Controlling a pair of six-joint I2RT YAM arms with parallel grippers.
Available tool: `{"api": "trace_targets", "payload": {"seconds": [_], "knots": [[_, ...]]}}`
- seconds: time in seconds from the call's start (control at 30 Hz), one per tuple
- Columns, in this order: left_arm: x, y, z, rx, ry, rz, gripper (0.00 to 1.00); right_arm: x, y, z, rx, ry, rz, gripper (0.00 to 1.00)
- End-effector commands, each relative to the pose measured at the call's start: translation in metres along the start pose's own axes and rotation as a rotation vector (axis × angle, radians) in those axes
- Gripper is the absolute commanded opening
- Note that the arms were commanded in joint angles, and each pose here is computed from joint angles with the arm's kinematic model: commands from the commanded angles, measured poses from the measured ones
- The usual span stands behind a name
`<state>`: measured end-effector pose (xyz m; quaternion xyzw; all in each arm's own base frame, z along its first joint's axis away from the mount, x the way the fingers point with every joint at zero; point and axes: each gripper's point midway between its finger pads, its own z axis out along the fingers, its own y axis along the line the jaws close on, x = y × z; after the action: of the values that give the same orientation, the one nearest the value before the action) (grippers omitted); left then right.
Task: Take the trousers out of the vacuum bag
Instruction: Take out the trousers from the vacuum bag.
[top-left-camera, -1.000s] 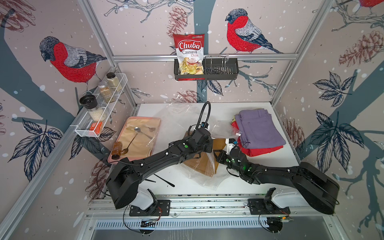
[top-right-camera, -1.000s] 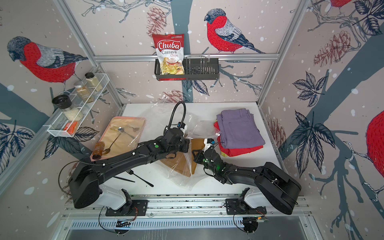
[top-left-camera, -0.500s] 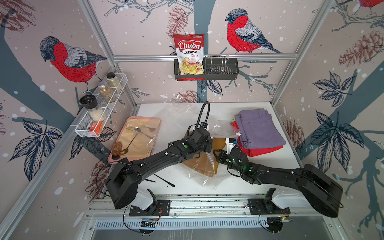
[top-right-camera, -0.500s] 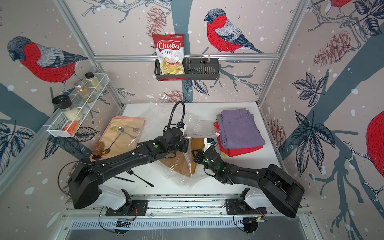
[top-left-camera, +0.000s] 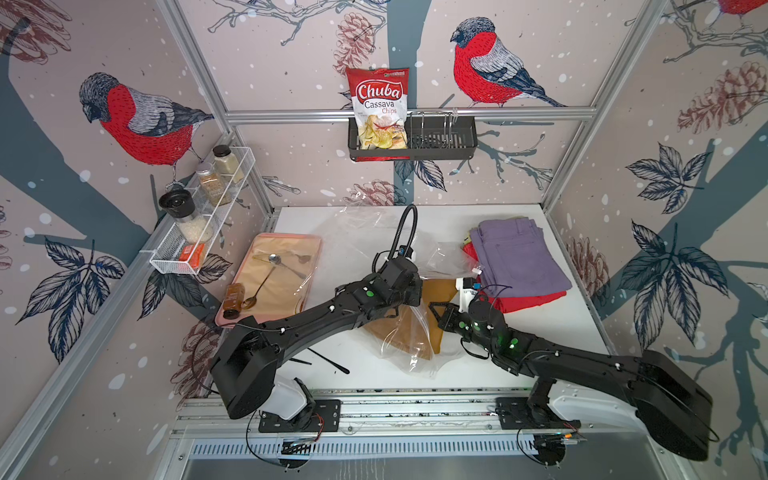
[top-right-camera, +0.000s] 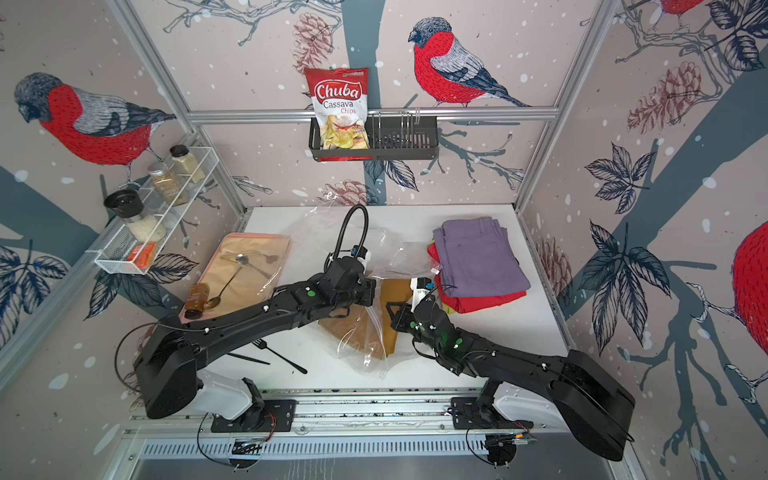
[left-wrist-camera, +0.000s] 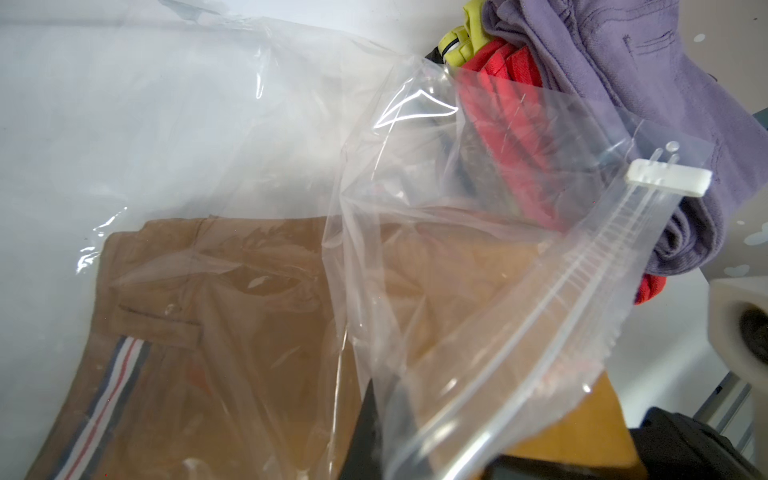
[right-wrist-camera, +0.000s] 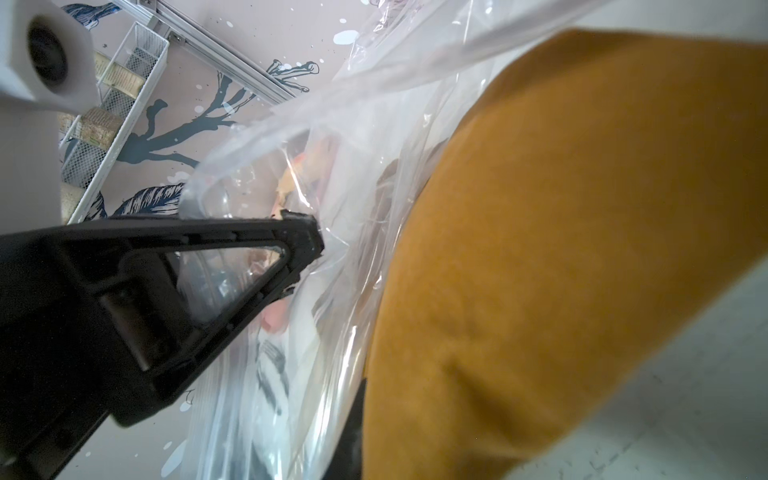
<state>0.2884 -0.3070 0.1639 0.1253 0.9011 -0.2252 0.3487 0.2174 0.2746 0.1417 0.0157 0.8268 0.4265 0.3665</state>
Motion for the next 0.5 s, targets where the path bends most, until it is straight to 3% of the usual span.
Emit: {"api": "trace_targets", "payload": {"seconds": [0.0, 0.47], "knots": [[-0.012, -0.002, -0.003, 0.011, -0.055, -0.024, 0.00, -0.013, 0.010, -0.010, -0.028, -0.053, -0.024, 0.00], [0.000, 0.005, 0.006, 0.001, -0.036, -0.023, 0.00, -0.017, 0.023, -0.040, -0.021, -0.075, -0.068, 0.00]]}}
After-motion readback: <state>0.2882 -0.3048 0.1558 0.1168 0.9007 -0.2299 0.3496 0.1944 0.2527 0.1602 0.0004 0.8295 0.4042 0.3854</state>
